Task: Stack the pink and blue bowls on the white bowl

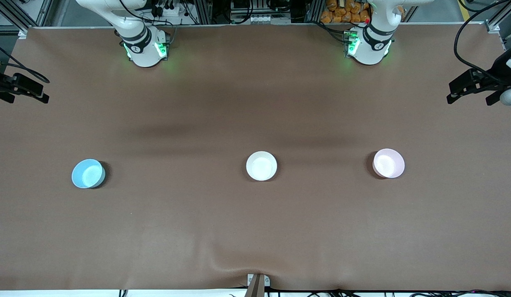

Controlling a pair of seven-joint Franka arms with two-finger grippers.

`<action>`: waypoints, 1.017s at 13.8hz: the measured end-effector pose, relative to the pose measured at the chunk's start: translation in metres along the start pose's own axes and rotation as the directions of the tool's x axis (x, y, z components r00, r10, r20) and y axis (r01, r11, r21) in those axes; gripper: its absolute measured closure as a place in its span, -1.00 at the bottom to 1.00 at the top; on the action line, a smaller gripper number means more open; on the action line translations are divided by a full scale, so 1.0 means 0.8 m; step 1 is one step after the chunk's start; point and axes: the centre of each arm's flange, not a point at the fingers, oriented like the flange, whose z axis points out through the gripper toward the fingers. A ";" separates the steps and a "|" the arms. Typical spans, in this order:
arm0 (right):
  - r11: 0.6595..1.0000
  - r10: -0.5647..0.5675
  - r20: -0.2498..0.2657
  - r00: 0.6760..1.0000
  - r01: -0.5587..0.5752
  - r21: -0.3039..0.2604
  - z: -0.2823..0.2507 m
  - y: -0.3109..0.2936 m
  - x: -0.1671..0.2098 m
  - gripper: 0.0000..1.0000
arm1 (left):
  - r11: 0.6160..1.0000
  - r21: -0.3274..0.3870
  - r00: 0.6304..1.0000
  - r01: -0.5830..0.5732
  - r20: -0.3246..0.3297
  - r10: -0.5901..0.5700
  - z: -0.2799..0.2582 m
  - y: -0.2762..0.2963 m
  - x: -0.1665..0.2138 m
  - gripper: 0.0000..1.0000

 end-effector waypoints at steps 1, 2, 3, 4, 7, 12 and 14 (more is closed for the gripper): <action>1.000 0.000 0.000 1.000 0.000 0.000 0.000 0.000 0.000 -1.00 | 1.000 0.000 1.000 0.000 0.000 0.000 0.000 0.000 0.000 -1.00; 1.000 0.000 0.000 1.000 0.000 0.000 0.000 0.000 0.000 -1.00 | 1.000 0.000 1.000 0.000 0.000 0.000 0.000 0.000 0.000 -1.00; 1.000 0.000 0.000 1.000 0.000 0.000 0.000 0.000 0.000 -1.00 | 1.000 0.000 1.000 0.000 0.000 0.000 0.000 0.000 0.000 -1.00; 1.000 0.000 0.001 1.000 0.000 0.000 0.001 0.000 0.000 -1.00 | 1.000 0.000 1.000 0.000 0.000 0.000 0.000 0.000 0.000 -1.00; 1.000 0.000 0.002 1.000 0.000 0.000 0.001 0.000 0.000 -1.00 | 1.000 0.000 1.000 0.001 0.006 -0.001 0.002 -0.001 0.000 -1.00; 1.000 0.001 0.007 1.000 -0.001 0.000 0.004 0.001 0.001 -1.00 | 1.000 0.001 0.997 0.024 0.070 -0.024 0.041 -0.017 0.013 -1.00; 1.000 0.002 0.011 1.000 -0.002 0.001 0.007 0.001 0.002 -1.00 | 0.999 0.005 0.991 0.042 0.128 -0.042 0.083 -0.033 0.026 -1.00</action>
